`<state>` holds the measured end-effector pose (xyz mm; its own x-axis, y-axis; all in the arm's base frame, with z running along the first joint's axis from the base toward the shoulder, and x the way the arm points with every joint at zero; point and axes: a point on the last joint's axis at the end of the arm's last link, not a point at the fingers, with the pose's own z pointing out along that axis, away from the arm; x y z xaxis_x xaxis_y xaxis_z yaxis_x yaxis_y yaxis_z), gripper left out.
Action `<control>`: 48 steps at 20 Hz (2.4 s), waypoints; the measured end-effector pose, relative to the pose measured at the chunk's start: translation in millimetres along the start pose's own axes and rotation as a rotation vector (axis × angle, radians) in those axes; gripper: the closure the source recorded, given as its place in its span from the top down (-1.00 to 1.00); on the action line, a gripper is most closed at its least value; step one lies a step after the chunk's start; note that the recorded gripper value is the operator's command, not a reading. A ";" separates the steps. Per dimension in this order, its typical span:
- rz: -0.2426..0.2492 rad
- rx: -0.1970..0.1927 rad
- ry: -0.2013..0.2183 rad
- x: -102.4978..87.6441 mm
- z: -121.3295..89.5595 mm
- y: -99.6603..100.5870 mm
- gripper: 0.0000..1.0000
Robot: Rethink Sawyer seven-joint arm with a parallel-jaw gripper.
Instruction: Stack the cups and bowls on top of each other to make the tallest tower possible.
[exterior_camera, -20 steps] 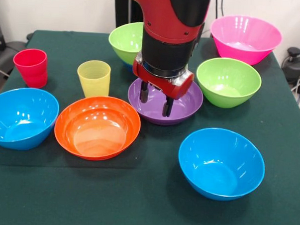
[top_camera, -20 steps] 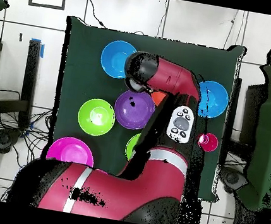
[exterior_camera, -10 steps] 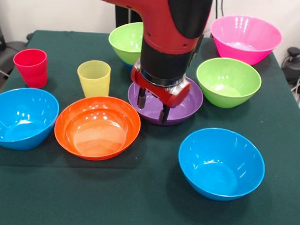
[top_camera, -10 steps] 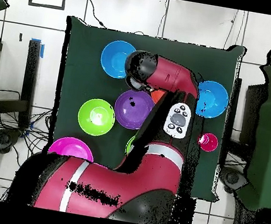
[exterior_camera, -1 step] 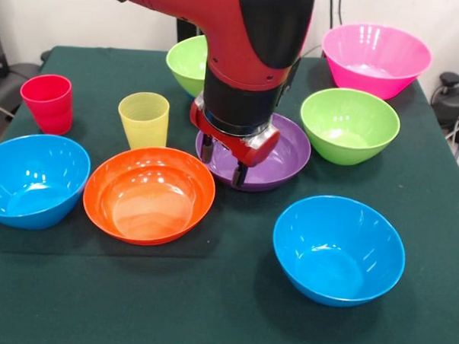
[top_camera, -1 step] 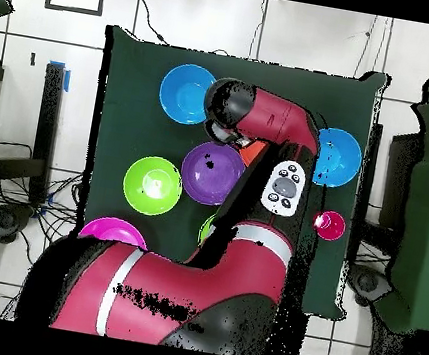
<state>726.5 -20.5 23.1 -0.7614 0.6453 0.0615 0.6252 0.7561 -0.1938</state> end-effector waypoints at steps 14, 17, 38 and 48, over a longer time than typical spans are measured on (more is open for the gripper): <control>0.009 0.004 -0.007 0.2 -5.5 3.9 1.00; 0.014 0.009 -0.009 0.6 -6.2 3.5 1.00; 0.237 0.000 -0.009 32.7 -14.4 43.6 1.00; 0.239 0.032 0.001 34.5 4.8 36.0 1.00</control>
<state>721.9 28.5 13.6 -0.5919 0.8059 0.0113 0.7819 0.5776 -0.2344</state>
